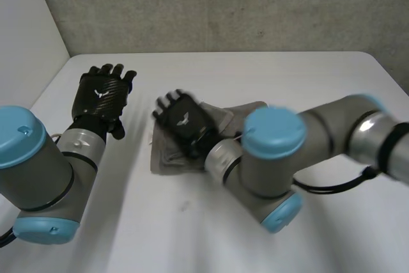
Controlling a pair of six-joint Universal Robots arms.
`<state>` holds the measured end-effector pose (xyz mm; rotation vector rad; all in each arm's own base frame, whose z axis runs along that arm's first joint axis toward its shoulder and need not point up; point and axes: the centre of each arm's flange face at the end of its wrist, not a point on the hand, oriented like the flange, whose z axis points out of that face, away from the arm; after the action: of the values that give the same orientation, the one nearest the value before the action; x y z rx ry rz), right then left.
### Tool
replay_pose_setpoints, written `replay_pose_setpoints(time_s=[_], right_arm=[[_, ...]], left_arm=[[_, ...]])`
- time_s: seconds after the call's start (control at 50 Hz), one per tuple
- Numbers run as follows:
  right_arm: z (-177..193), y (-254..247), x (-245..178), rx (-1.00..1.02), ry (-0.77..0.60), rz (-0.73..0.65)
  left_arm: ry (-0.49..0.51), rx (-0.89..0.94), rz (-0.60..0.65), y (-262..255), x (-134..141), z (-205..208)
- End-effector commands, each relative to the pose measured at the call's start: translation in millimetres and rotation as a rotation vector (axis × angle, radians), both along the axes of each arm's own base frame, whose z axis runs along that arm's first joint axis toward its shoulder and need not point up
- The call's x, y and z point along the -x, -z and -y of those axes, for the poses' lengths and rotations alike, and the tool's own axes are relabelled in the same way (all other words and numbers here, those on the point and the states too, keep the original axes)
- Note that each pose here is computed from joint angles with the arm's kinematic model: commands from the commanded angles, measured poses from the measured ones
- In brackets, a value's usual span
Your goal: Fold the laundry
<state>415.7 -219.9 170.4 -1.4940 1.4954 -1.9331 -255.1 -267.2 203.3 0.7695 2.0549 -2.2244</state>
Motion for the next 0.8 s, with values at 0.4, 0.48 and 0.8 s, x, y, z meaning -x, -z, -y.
replay_pose_setpoints(time_s=[0.4, 0.48, 0.8], right_arm=[[72, 26, 146, -0.484, 0.48, 0.032], [75, 38, 146, -0.473, 0.483, 0.035], [92, 53, 142, -0.388, 0.483, 0.078]], left_arm=[[0.366, -0.076, -0.12, 28, 94, -23], [0.362, -0.091, -0.114, 46, 105, -7], [0.028, -0.145, -0.049, 69, 68, 35]])
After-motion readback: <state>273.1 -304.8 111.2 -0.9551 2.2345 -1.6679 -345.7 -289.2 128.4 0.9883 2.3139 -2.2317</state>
